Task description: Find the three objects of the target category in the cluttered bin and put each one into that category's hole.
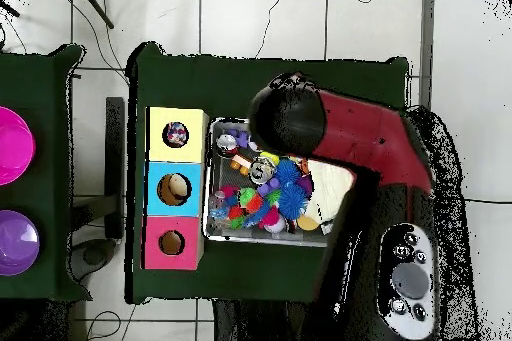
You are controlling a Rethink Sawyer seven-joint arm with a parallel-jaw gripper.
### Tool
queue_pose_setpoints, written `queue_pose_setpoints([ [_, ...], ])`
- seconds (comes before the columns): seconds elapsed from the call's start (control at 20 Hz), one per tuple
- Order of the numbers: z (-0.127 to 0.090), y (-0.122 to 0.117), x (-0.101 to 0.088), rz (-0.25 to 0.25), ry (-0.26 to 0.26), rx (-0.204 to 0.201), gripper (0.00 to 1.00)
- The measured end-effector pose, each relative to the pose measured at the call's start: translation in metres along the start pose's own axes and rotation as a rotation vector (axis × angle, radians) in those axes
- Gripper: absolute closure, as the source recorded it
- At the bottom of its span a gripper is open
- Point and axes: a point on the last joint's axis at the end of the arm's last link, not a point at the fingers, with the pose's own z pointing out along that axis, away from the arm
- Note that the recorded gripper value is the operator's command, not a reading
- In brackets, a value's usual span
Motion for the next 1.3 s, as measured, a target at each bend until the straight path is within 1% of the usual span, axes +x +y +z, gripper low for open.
queue_pose_setpoints([
  [0.1, -0.005, -0.004, -0.023, -0.056, 0.002, 0.004, 1.0],
  [0.15, -0.011, -0.005, -0.041, -0.1, 0.015, 0.008, 1.0],
  [0.2, -0.016, -0.006, -0.05, -0.123, 0.024, 0.01, 1.0],
  [0.25, -0.018, -0.006, -0.055, -0.137, 0.03, 0.011, 1.0],
  [0.3, -0.027, -0.004, -0.066, -0.17, 0.043, 0.011, 1.0],
  [0.4, -0.037, 0.001, -0.075, -0.199, 0.047, 0.004, 1.0],
  [0.5, -0.042, 0.005, -0.077, -0.21, 0.043, -0.005, 1.0],
  [0.8, -0.065, 0.026, -0.083, -0.226, 0.012, -0.051, 1.0],
  [1.15, -0.067, 0.033, -0.079, -0.236, 0.014, -0.064, 1.0],
  [1.3, -0.066, 0.037, -0.076, -0.249, 0.014, -0.069, 1.0],
])
